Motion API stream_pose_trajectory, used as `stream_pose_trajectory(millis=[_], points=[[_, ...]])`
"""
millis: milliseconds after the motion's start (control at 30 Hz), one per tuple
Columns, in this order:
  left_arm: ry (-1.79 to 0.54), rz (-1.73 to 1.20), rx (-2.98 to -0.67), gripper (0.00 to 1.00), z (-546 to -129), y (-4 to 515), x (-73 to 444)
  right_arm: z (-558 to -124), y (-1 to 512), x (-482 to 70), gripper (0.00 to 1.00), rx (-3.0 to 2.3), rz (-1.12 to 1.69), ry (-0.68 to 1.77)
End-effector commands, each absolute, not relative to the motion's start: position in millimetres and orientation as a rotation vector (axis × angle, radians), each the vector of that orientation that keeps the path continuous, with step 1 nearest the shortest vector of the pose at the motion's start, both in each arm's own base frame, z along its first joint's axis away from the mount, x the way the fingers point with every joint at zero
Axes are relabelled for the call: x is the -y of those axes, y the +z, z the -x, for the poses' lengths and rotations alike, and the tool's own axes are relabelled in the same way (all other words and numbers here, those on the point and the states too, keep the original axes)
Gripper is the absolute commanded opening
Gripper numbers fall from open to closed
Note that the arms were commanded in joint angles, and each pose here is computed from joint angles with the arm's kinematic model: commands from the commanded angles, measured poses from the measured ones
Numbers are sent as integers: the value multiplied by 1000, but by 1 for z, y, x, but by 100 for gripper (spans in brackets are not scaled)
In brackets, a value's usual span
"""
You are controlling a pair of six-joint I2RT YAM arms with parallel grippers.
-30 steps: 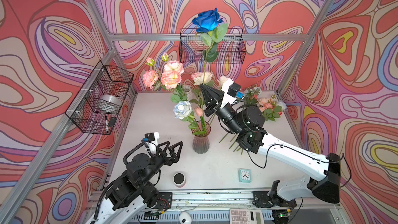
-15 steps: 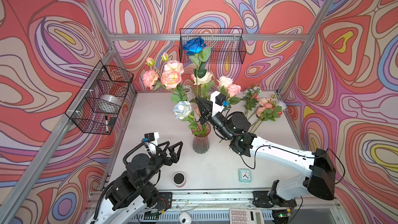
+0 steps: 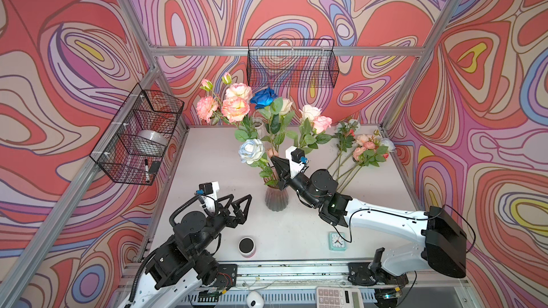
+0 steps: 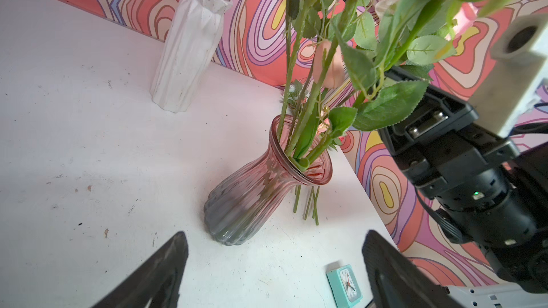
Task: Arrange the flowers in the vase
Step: 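Carry the blue rose over the pink vase and lower its stem in, then open the right gripper to release the blue rose and draw back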
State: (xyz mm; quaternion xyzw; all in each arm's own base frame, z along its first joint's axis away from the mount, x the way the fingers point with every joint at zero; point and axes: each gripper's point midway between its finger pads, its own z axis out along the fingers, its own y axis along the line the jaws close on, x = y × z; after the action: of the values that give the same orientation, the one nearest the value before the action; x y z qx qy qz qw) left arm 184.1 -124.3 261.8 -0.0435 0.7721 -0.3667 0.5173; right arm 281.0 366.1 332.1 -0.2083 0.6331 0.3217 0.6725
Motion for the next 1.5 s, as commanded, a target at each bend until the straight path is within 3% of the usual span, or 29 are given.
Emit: stream_pose_trajectory(millis=[0,200,400,533,833,1000,1300,1467], points=[[-876,117,-1847,94,-188,262,124,-273,325,-359,0,-1457,440,737],[-882,108,-1854,94,-189,262,128,-265,311,-358,0,-1503,465,732],[-880,109,-1855,94,-189,261,128,-253,308,-358,27,-1521,484,737],[-878,111,-1855,94,-190,260,127,-249,307,-357,34,-1538,487,730],[-884,113,-1855,94,-190,260,128,-256,315,-349,24,-1547,449,666],[-890,113,-1857,94,-189,260,129,-261,330,-355,34,-1533,473,621],[-892,119,-1849,94,-187,260,126,-252,327,-364,41,-1553,555,658],[-889,119,-1849,94,-186,260,125,-248,314,-362,36,-1602,621,620]])
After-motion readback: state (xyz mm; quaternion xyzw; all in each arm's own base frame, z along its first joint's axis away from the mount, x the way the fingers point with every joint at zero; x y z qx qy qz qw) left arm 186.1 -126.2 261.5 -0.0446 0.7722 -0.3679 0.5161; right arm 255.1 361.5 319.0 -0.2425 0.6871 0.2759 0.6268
